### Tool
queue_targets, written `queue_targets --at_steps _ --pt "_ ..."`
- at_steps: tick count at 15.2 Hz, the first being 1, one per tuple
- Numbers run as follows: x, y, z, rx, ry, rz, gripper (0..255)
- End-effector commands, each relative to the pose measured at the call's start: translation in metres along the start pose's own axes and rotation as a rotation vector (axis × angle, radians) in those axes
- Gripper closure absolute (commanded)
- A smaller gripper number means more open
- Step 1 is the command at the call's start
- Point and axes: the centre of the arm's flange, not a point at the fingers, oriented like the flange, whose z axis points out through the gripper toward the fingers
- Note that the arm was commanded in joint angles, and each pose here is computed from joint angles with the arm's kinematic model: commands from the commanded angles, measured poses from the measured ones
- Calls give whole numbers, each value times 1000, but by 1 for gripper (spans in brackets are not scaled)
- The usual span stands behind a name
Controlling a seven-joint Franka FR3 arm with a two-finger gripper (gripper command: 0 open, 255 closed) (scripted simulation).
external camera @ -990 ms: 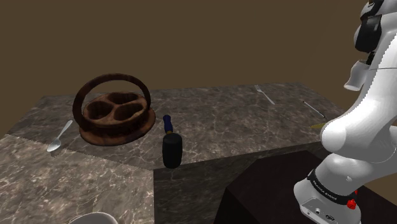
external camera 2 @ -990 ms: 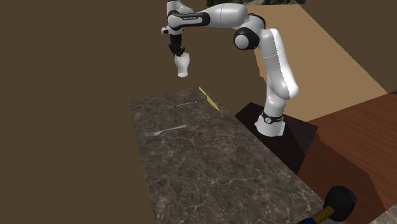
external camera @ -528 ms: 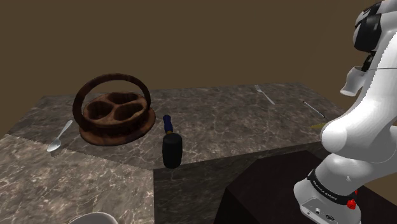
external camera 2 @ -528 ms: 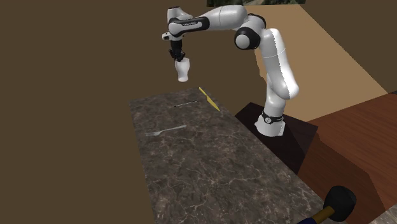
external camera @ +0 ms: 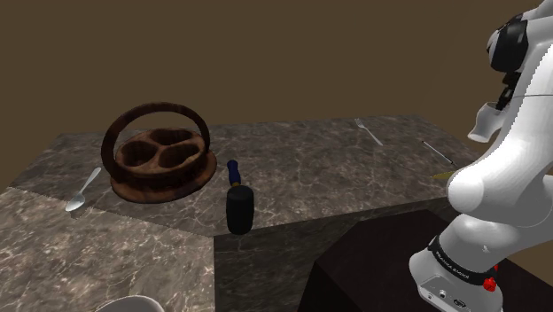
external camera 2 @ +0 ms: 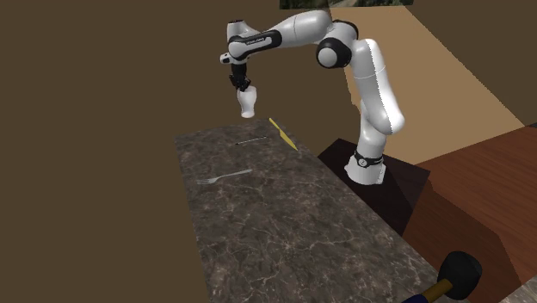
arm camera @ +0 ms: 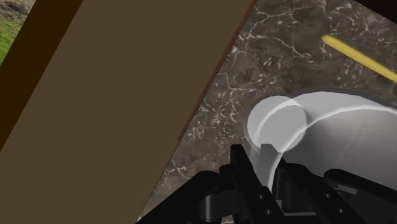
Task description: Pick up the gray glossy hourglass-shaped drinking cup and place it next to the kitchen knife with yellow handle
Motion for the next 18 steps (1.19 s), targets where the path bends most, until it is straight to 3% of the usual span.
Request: queue_targets --at_steps 1,13,18 --pt "1 -1 11 -1 0 0 255" --pt "6 -6 73 -1 0 0 255" --pt "6 -6 73 -1 0 0 255"
